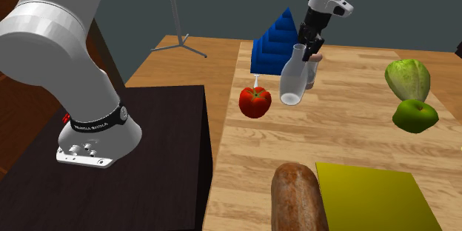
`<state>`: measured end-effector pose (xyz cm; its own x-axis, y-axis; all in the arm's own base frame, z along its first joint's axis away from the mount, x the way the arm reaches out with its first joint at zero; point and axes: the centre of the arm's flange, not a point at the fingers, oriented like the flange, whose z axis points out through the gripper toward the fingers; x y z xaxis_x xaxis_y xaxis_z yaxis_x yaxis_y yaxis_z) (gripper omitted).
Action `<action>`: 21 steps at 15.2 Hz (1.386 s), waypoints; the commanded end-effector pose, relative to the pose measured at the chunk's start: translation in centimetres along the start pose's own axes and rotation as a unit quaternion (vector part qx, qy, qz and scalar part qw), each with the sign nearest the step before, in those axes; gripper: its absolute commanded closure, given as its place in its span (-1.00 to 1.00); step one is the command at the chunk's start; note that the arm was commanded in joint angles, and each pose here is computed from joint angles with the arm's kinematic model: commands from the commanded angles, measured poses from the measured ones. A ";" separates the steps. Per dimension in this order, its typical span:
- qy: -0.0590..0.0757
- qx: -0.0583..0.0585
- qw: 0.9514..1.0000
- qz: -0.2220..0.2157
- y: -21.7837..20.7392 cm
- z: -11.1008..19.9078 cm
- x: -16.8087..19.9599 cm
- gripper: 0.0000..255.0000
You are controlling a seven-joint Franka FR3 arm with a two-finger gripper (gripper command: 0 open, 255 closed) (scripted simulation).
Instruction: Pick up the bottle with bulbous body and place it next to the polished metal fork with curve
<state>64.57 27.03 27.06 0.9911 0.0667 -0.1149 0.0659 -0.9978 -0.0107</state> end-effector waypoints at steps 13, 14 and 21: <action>0.000 0.000 1.000 0.000 0.0 1.8 0.3 -1.00; 0.000 0.000 1.000 0.000 0.0 1.8 0.3 -1.00; 0.000 0.000 1.000 0.000 0.0 -3.2 0.3 -1.00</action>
<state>65.07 27.18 29.71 0.9914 0.0668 -0.1125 0.0659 -0.9978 -0.0115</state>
